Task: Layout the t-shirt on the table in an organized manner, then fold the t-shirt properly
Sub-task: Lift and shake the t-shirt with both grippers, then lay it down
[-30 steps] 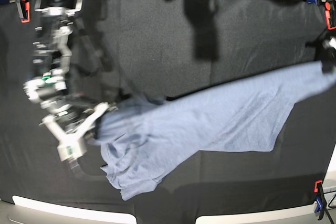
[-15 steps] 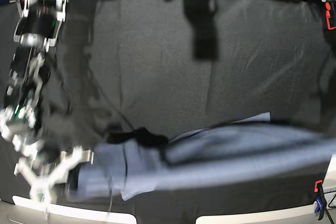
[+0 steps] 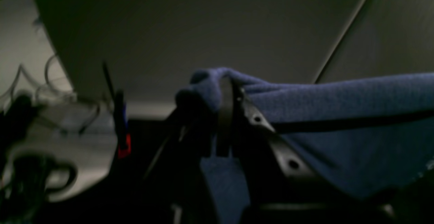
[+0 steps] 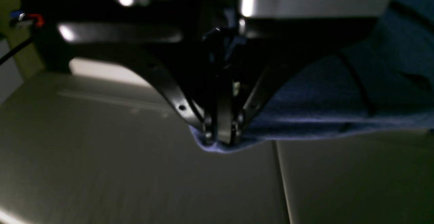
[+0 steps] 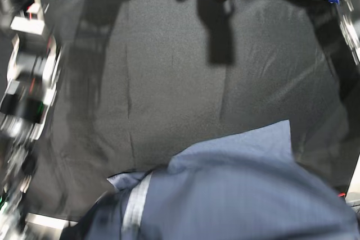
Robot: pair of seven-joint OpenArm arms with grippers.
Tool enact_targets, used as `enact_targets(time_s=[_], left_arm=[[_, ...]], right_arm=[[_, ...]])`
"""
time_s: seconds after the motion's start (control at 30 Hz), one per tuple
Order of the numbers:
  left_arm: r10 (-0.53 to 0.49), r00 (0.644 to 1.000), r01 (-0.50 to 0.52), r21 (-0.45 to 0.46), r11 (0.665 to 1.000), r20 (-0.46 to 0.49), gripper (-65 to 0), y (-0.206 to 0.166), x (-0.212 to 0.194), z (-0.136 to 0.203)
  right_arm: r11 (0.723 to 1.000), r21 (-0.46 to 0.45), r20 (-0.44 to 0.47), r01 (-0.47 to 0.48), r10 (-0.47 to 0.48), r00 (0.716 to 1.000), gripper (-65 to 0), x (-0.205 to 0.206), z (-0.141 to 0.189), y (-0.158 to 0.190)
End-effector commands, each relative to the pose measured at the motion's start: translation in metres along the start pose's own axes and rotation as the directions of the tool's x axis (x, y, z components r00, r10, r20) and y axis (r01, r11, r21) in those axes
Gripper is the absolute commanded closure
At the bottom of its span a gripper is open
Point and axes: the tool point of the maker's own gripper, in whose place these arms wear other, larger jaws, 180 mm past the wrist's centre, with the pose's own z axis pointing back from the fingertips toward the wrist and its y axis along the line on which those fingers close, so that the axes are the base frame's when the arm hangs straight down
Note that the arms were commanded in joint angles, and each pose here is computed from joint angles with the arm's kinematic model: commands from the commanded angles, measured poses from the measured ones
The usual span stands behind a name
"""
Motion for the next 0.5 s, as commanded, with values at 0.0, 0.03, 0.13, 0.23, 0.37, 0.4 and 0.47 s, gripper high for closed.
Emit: enact_targets(time_s=[0.0, 0.03, 0.13, 0.23, 0.37, 0.4, 0.47], left_arm=[[-0.030, 0.997, 0.030, 0.007, 1.000, 0.076, 0.0, 0.004, 0.033, 0.003], [-0.032, 0.997, 0.033, -0.004, 0.999, 0.074, 0.0, 0.002, 0.036, 0.002], [-0.029, 0.999, 0.029, -0.005, 1.000, 0.025, 0.0, 0.003, 0.025, 0.002], [-0.008, 0.997, 0.007, -0.013, 1.000, -0.076, 0.0, 0.003, -0.009, 0.007], [0.028, 0.969, -0.032, -0.011, 0.999, -0.247, 0.0, 0.005, -0.081, 0.027], [0.035, 0.958, -0.037, -0.002, 0.999, -0.284, 0.0, 0.007, -0.099, 0.034], [0.051, 0.935, -0.048, 0.019, 0.999, -0.351, 0.0, 0.013, -0.130, 0.051]], right_arm=[[0.999, -0.043, 0.067, -0.009, 0.012, 0.998, 0.0, 0.030, 0.006, -0.014], [0.999, -0.044, 0.069, -0.010, 0.013, 0.998, 0.0, 0.033, 0.006, -0.015], [0.999, -0.040, 0.021, -0.008, 0.009, 1.000, 0.0, 0.018, 0.005, -0.013], [1.000, -0.017, -0.083, 0.009, -0.011, 0.997, 0.0, -0.024, 0.005, -0.006], [0.999, 0.022, -0.246, 0.044, -0.037, 0.969, 0.0, -0.100, 0.015, 0.009], [0.999, 0.025, -0.270, 0.045, -0.037, 0.962, 0.0, -0.115, 0.021, 0.011], [0.999, 0.017, -0.304, 0.047, -0.040, 0.952, 0.0, -0.138, 0.036, 0.012]])
